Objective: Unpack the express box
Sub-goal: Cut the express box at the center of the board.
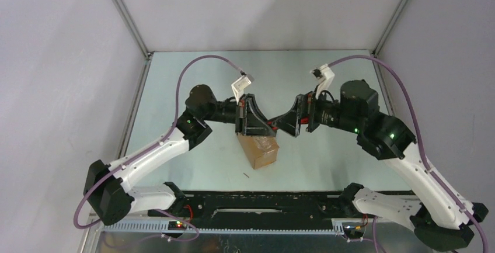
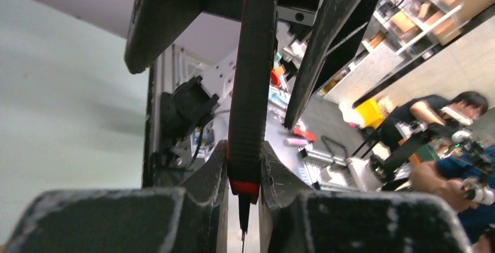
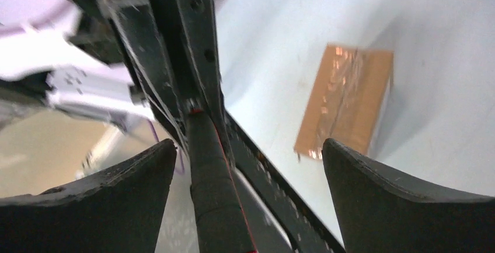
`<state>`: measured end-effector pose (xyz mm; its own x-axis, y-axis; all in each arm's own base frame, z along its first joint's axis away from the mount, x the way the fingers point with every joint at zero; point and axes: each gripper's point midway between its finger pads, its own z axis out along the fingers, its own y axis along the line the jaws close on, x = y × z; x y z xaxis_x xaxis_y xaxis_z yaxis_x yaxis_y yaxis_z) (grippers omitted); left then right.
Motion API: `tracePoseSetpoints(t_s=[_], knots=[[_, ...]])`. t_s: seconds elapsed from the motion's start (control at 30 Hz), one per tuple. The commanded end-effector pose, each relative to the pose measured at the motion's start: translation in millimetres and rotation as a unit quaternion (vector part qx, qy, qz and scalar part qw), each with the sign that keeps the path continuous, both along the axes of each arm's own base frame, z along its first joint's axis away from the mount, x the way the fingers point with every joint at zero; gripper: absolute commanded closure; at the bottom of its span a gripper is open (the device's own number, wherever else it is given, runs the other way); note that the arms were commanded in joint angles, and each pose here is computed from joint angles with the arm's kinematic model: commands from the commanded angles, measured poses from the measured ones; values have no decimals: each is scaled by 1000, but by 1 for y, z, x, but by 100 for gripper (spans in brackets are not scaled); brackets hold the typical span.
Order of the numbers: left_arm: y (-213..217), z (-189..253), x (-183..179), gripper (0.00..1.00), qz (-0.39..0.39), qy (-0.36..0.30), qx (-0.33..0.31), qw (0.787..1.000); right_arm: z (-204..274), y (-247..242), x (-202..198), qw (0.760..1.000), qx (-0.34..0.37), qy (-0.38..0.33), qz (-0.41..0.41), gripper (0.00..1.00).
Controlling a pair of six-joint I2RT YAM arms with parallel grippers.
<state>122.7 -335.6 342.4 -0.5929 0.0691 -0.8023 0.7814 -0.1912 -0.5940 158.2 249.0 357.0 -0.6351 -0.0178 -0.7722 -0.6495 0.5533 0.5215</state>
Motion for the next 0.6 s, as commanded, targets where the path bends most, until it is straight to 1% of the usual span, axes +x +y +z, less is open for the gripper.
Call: tracePoseSetpoints(t_s=[0.0, 0.03, 0.1, 0.13, 0.23, 0.3, 0.33, 0.47, 0.57], knots=[[0, 77, 6, 100, 34, 9, -136, 990, 59, 18, 29, 982, 165, -53, -70, 11], [-3, 77, 12, 100, 48, 17, -130, 990, 59, 21, 29, 980, 175, -60, -72, 11], [-6, 78, 12, 100, 37, 24, -132, 990, 56, 23, 31, 976, 184, -77, -92, 11], [-6, 79, 11, 100, 31, 28, -135, 990, 56, 25, 32, 974, 189, -85, -95, 12], [-7, 78, 13, 100, 37, 40, -133, 990, 58, 34, 35, 970, 208, -86, -87, 22], [-8, 82, 17, 100, 46, 48, -138, 988, 53, 41, 36, 971, 206, -84, -91, 24], [-8, 83, 20, 100, 55, 54, -140, 987, 51, 41, 36, 970, 206, -86, -98, 23], [-12, 76, 33, 100, 83, 73, -124, 986, 52, 25, 42, 963, 213, -102, -131, 9], [-13, 72, 42, 100, 109, 82, -116, 984, 54, 16, 41, 959, 219, -112, -140, 6]])
